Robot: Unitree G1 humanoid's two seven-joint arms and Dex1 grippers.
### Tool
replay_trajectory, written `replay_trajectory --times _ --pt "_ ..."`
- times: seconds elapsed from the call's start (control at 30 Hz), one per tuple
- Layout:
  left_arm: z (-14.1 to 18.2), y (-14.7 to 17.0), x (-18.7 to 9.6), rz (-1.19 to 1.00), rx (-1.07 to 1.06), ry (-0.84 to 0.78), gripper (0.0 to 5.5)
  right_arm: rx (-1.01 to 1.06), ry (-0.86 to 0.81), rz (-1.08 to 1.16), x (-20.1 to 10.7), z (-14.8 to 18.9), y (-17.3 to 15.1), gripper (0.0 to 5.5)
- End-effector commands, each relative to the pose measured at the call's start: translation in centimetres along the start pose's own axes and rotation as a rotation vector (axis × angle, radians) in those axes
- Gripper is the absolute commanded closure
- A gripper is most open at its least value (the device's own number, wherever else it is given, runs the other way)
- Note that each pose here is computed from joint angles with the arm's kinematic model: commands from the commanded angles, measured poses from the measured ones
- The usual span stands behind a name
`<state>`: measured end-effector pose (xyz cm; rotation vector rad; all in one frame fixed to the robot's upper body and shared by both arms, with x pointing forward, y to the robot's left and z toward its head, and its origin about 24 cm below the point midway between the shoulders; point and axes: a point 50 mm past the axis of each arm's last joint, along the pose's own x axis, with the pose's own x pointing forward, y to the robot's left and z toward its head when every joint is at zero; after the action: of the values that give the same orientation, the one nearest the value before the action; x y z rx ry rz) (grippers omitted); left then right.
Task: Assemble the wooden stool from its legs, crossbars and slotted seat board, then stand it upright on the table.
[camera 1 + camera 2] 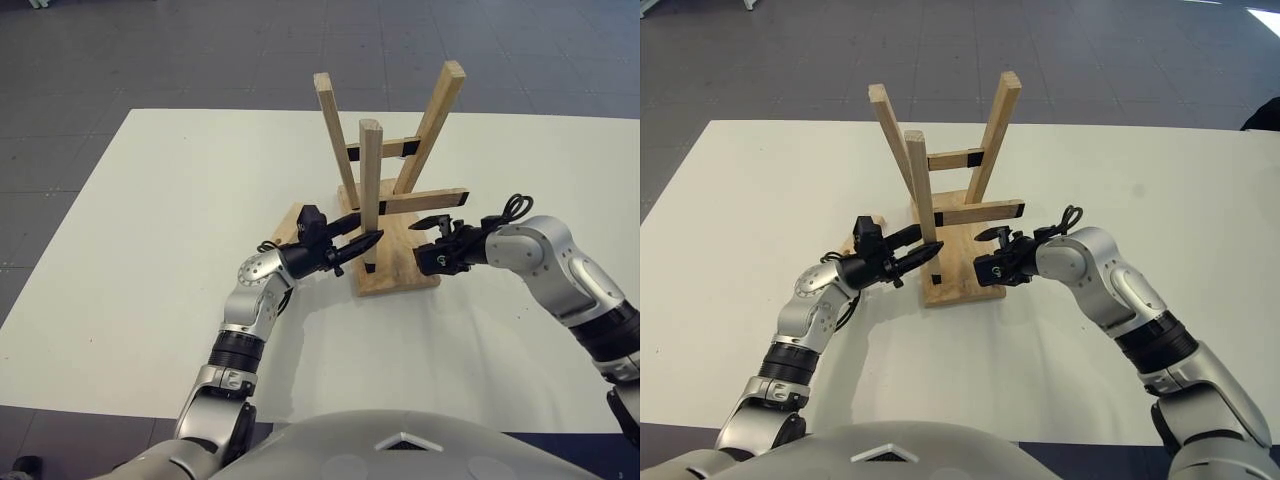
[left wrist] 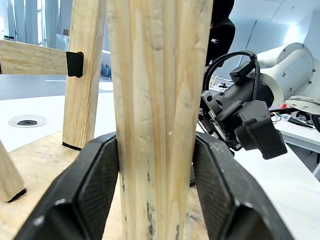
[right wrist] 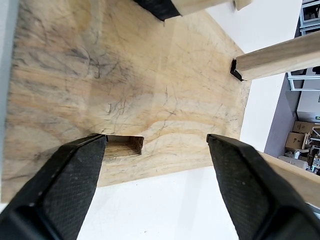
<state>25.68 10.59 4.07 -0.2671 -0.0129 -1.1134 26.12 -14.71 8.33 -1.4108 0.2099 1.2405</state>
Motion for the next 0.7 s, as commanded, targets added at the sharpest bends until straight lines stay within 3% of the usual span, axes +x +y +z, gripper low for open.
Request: replay_trajectory --times 0.03,0.3,0.47,0.7 --pt "-0.9 -0.3 -1.8 0.025 0.052 0.060 3.35 0.084 -0.013 0.187 1.5 0.0 4.7 1.81" --pt "-1.6 -1.2 -2.2 0.012 0.047 0.085 3.35 0.189 -0.059 0.053 1.6 0.2 6.6 1.81" --pt "-1.4 -1.2 -2.1 0.013 0.052 0.086 3.36 0.482 -0.241 -0.066 1.4 0.6 6.9 1.81" --pt "-0.8 -1.1 -2.0 0.008 0.078 0.075 3.36 0.867 -0.389 -0.249 -0.5 -1.4 4.8 1.81"
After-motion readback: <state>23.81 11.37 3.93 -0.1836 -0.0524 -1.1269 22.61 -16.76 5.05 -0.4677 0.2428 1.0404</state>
